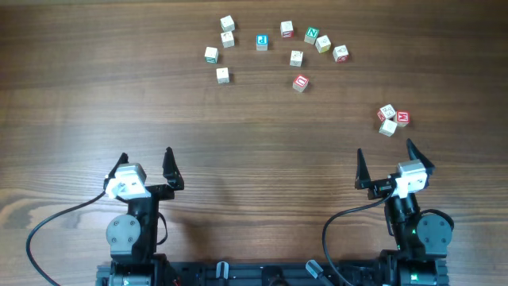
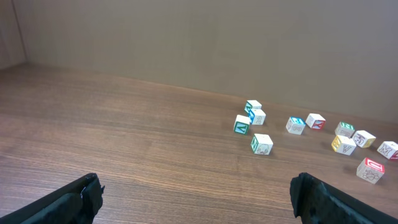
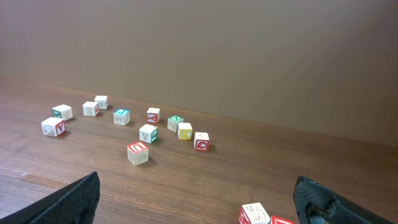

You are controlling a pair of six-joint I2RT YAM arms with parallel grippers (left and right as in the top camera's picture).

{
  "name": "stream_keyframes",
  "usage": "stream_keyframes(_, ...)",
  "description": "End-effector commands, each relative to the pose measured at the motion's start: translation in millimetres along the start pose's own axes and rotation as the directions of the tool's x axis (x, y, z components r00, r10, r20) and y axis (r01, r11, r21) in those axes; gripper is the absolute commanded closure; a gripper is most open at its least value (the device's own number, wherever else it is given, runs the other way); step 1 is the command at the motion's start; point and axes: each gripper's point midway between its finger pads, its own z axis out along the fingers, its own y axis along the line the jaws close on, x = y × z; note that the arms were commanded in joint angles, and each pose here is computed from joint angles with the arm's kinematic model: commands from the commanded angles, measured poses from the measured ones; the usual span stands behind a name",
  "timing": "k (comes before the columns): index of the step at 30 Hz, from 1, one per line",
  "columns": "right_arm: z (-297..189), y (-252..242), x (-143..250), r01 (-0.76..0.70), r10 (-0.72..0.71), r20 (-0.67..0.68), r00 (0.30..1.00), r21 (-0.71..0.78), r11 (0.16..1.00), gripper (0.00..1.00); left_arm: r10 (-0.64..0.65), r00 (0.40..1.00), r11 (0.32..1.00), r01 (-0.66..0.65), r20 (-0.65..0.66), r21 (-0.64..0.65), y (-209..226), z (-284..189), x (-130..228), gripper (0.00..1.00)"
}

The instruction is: Form a circle

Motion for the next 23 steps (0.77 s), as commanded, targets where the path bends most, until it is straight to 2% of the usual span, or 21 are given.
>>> stream_keyframes(1,-0.4,-1.1,-2.7,0.007,-0.007,0.012,1.0,0.009,1.0,0.0,0.022,1.0,1.0,-0.022,0.0,0.004,0.1,0.2,1.5,0.0)
stream_keyframes(23,-0.4,-1.1,-2.7,0.007,-0.007,0.012,1.0,0.009,1.0,0.0,0.023,1.0,1.0,-0.023,-0.016,0.006,-0.5,1.0,5.1,0.0)
